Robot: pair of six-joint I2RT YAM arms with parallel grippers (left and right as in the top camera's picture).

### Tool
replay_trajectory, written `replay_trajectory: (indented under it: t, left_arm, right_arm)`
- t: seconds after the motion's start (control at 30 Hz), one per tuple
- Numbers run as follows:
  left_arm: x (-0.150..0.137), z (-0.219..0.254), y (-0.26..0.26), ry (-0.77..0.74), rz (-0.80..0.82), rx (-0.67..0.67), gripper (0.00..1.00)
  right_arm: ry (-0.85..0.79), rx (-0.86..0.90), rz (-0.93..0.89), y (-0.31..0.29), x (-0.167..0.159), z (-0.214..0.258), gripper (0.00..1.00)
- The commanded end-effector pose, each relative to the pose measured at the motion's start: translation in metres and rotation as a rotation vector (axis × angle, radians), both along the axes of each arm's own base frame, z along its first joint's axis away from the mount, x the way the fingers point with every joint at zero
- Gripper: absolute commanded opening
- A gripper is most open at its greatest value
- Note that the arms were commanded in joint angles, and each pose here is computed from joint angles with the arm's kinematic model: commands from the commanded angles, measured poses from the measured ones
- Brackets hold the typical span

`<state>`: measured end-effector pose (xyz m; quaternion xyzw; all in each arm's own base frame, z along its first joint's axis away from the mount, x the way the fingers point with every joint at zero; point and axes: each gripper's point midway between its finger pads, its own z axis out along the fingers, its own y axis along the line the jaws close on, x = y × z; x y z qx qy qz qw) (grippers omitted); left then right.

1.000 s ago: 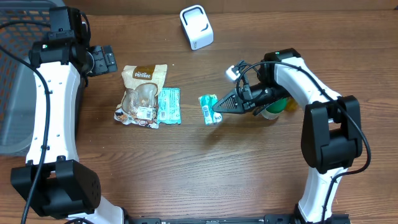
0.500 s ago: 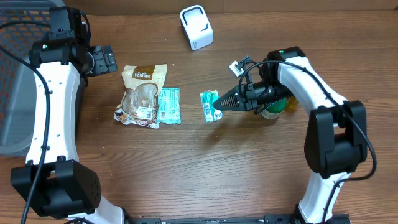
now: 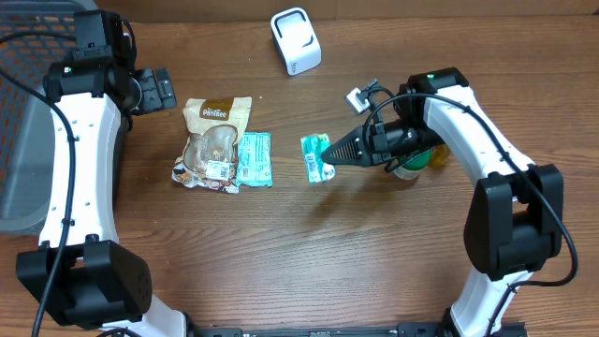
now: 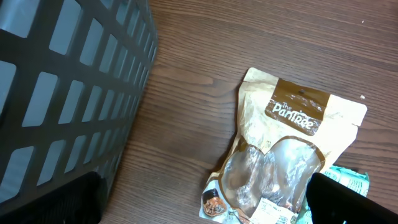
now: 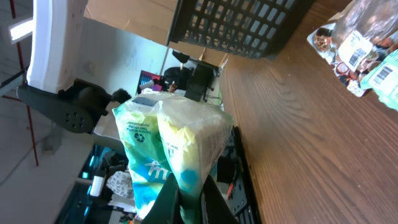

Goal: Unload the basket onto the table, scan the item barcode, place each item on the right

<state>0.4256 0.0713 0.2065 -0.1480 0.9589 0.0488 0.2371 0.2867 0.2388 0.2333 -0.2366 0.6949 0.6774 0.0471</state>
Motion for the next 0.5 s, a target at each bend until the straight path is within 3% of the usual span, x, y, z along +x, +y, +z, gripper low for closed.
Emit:
replay_trajectory:
  t: [0.0, 0.47]
  left_arm:
    - [0.0014, 0.0066, 0.006, -0.015, 0.011, 0.016, 1.0]
    - [0.0014, 0.0066, 0.006, -0.015, 0.011, 0.016, 1.0]
  right_arm:
    - [-0.011, 0.055, 0.001, 0.0079, -0.008, 0.0205, 0.04]
    - [0.016, 0.069, 0.011, 0.0144, -0.0118, 0.024, 0.03]
